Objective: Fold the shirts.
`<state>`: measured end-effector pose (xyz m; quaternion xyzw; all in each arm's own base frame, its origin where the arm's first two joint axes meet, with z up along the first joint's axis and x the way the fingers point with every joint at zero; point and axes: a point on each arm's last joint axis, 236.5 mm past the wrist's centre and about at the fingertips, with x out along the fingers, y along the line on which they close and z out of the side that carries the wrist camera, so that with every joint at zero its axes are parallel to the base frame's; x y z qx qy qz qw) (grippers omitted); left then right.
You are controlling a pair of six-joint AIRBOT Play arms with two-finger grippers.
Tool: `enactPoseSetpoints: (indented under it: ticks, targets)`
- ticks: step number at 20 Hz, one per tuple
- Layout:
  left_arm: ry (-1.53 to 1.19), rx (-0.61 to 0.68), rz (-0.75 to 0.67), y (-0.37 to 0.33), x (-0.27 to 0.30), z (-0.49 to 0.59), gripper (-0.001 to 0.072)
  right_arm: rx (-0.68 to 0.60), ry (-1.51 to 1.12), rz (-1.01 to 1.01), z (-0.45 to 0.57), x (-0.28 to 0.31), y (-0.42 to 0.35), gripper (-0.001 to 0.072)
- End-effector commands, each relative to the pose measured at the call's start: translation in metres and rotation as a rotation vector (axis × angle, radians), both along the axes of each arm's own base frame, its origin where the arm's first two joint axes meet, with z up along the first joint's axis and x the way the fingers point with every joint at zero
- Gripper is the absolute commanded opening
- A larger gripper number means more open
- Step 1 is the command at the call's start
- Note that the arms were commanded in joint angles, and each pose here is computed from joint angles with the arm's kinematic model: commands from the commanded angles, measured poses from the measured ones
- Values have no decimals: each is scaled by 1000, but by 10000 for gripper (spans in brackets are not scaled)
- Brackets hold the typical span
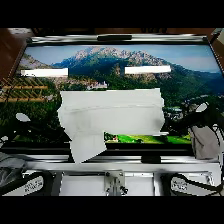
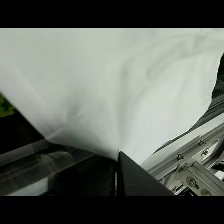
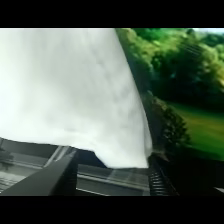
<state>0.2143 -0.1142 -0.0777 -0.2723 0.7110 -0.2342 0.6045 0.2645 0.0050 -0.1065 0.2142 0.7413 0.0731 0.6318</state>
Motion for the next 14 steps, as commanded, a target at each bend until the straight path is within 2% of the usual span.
enactPoseSetpoints:
  ticks: [1, 5, 6, 9, 11, 14]
  targets:
    - [-13, -2, -5, 0, 0, 5, 33, -32, -49, -18, -9, 14, -4, 529]
    - [-14, -6, -10, -1, 0, 7, 33, -42, -56, -54, -10, 19, -5, 114]
    - [-19, -5, -11, 0, 2, 8, 33, -40, -53, -51, -9, 18, -5, 71]
    - [-90, 2, -35, 3, 18, 17, 32, -29, -85, -5, 1, 20, -3, 71]
    - [-195, 20, -49, 9, 48, 38, 32, -31, -165, 56, 22, 30, -4, 70]
    - [-367, 85, -47, 26, 99, 75, 31, -127, -309, 89, 55, 64, -21, 70]
